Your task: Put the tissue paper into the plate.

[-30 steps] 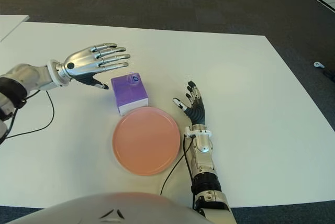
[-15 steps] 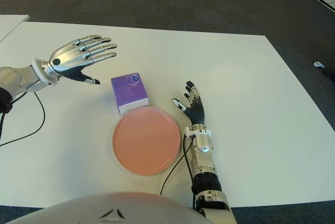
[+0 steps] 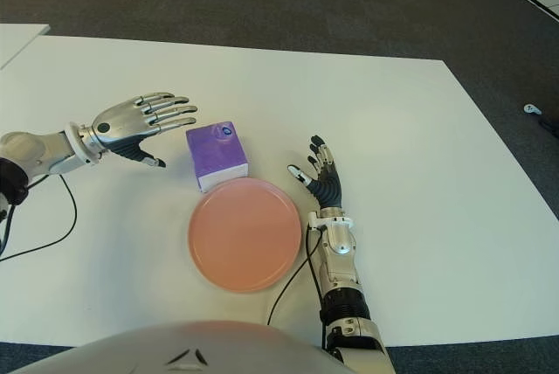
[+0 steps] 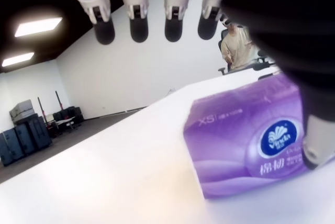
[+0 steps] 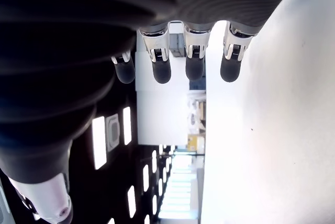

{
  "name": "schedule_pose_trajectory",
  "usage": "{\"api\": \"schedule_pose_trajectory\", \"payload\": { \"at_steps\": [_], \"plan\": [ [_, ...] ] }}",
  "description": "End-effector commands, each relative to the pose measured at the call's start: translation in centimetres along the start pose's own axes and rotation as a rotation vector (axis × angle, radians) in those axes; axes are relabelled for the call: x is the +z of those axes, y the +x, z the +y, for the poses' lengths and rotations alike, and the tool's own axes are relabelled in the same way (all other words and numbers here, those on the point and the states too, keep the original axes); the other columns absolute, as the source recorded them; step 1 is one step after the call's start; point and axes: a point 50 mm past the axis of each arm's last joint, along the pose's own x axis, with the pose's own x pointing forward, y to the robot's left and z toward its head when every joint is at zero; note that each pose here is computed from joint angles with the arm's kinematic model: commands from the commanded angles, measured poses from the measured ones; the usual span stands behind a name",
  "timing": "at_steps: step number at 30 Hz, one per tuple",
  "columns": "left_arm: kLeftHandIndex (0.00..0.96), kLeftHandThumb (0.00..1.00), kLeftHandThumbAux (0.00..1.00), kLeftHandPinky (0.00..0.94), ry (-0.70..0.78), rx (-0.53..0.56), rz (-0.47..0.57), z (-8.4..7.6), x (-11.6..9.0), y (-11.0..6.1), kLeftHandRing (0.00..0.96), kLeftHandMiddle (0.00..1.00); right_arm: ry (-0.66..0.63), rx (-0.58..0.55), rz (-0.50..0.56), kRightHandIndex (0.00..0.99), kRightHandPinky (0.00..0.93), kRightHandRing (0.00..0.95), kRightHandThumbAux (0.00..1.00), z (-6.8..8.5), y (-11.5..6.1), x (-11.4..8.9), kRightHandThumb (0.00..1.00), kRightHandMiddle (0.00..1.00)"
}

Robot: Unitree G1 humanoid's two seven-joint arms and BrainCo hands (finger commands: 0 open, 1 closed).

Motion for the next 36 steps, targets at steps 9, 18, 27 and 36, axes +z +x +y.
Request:
{"api": "schedule_pose_trajectory", "payload": {
  "at_steps": [9,18,27,36],
  "plan": [
    [0.000,0.073,0.538,0.000,0.030,-0.176,-0.083,-2.5,1.0,0.9,0.000,0.000,0.044,-0.038,0.333,0.000,0.015,0.000,0.684,-0.1,-5.0,-5.8,0.105,0.000],
    [0.000,0.082,0.549,0.000,0.073,-0.220,-0.173,-3.5,2.4,2.3,0.000,0.000,0.041,-0.033,0.325,0.000,0.017,0.000,0.704,-0.1,-5.2,-5.8,0.088,0.001],
    [0.000,0.081,0.562,0.000,0.088,-0.182,-0.219,-2.4,2.2,4.0,0.000,0.000,0.040,-0.035,0.321,0.000,0.025,0.001,0.721,-0.1,-5.4,-5.8,0.083,0.007],
    [0.000,0.087,0.555,0.000,0.082,-0.043,-0.203,-1.1,1.8,4.4,0.000,0.000,0.041,-0.033,0.318,0.000,0.023,0.002,0.729,0.0,-5.4,-5.7,0.079,0.007]
  ]
}}
